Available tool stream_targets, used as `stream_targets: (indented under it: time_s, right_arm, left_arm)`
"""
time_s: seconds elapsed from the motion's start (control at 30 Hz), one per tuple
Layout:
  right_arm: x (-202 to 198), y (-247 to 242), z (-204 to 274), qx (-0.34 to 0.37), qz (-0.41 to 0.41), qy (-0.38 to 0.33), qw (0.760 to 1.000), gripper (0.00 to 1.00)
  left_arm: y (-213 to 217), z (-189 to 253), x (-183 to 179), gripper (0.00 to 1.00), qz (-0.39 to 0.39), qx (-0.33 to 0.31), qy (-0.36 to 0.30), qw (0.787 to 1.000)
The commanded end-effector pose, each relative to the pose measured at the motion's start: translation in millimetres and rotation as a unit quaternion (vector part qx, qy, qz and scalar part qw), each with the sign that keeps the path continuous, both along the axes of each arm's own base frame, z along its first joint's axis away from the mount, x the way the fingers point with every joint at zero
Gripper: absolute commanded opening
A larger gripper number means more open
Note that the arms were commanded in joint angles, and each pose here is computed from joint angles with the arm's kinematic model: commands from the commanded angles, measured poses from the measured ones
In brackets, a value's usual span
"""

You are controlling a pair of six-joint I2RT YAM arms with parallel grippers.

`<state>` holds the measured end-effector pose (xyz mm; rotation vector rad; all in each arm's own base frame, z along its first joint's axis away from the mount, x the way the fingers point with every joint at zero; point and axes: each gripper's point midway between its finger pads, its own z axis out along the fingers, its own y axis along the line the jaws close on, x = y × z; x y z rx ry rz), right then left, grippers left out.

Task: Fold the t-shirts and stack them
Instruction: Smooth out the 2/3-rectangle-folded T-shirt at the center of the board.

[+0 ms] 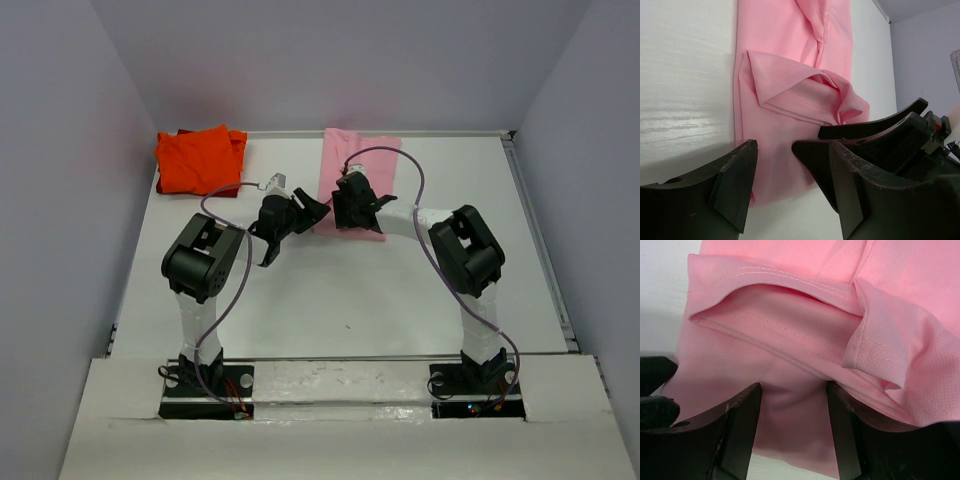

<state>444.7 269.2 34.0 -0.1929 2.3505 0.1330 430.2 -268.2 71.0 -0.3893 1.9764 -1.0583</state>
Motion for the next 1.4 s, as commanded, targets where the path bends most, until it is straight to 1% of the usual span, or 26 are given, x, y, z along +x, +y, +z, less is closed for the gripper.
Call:
stream_targets:
  time_s: [0.0, 0.13, 0.2, 0.3, 0.4, 0.43, 0.47, 0.5, 0.57, 0.6, 0.67, 0.73, 0.77, 0.8, 0.83, 0.9, 1.13, 1.23, 1.33, 1.37]
  right_arm:
    - [-14.2, -13.8, -13.0, -0.025, -0.009, 0.022, 0.999, 0.61]
    - [-12.8, -13.4, -14.7, -0.025, -0.011, 0.020, 0.999, 0.61]
    - [-13.7, -12.2, -16.4, -0.021, -0.010, 0.024, 0.999, 0.60]
    - [-13.0, -14.9, -15.6, -0.024, -0.018, 0.020, 0.999, 0.60]
    - [-10.3, -18.2, -11.1, -0.028, -0.029, 0.013, 0.999, 0.60]
    - [-7.7, -21.1, -8.4, -0.034, -0.037, 0.006, 0.999, 0.60]
    - [-6.4, -22.1, -6.1, -0.035, -0.040, 0.002, 0.999, 0.61]
    - [-4.8, -22.6, -4.9, -0.037, -0.042, -0.001, 0.998, 0.61]
    - [-0.8, -22.9, -0.7, -0.040, -0.044, -0.009, 0.998, 0.61]
    - [0.1, -22.5, 0.0, -0.041, -0.043, -0.010, 0.998, 0.61]
    - [2.6, -20.5, 3.6, -0.039, -0.042, -0.012, 0.998, 0.61]
    - [3.1, -19.1, 5.3, -0.036, -0.041, -0.013, 0.998, 0.61]
    - [3.7, -18.1, 6.3, -0.034, -0.040, -0.014, 0.999, 0.61]
    - [3.3, -18.0, 6.0, -0.033, -0.040, -0.013, 0.999, 0.61]
    - [4.2, -17.6, 7.2, -0.032, -0.041, -0.014, 0.999, 0.61]
    - [6.1, -19.7, 7.0, -0.035, -0.050, -0.018, 0.998, 0.61]
    - [25.8, -30.2, 9.5, -0.063, -0.079, -0.043, 0.994, 0.61]
    - [29.0, -25.1, 7.3, -0.060, -0.071, -0.040, 0.995, 0.61]
    - [26.5, -22.6, 7.5, -0.052, -0.067, -0.036, 0.996, 0.61]
    - [25.4, -22.4, 7.9, -0.049, -0.068, -0.035, 0.996, 0.61]
  left_arm:
    - [-12.3, 36.4, 7.0, 0.68, -0.017, -0.065, -0.044, 0.997]
    - [-16.0, 32.1, 0.5, 0.68, -0.024, -0.095, -0.036, 0.995]
    - [-15.7, 27.8, -0.4, 0.68, -0.025, -0.101, -0.036, 0.994]
    - [-19.3, 17.1, 1.3, 0.68, -0.033, -0.089, -0.019, 0.995]
    - [-22.2, -1.1, 1.2, 0.68, -0.038, -0.064, 0.018, 0.997]
    - [-22.1, -7.3, 1.4, 0.68, -0.039, -0.050, 0.026, 0.998]
    - [-19.9, -23.5, -2.1, 0.68, -0.040, -0.025, 0.059, 0.997]
    - [-20.9, -26.5, -1.4, 0.68, -0.044, -0.010, 0.065, 0.997]
    - [-19.1, -24.8, 2.1, 0.67, -0.041, 0.023, 0.064, 0.997]
    - [-14.7, -23.4, 6.6, 0.67, -0.028, 0.038, 0.060, 0.997]
    - [-6.4, -24.2, 4.0, 0.67, -0.018, 0.069, 0.075, 0.995]
    - [5.4, -11.7, 14.2, 0.67, 0.004, 0.114, 0.056, 0.992]
    - [11.0, -10.0, 16.3, 0.67, 0.013, 0.131, 0.054, 0.990]
    - [17.1, -16.6, 12.3, 0.67, 0.016, 0.157, 0.068, 0.985]
    - [22.4, -10.0, 19.7, 0.67, 0.026, 0.178, 0.060, 0.982]
    - [29.5, -8.6, 22.4, 0.67, 0.040, 0.202, 0.062, 0.977]
    - [23.0, -27.6, 9.7, 0.67, 0.022, 0.206, 0.081, 0.975]
    - [28.0, -28.5, 3.8, 0.66, 0.030, 0.212, 0.080, 0.974]
    - [38.2, 1.6, 4.4, 0.66, 0.058, 0.206, 0.047, 0.976]
    - [39.7, 25.3, 6.9, 0.66, 0.068, 0.196, 0.024, 0.978]
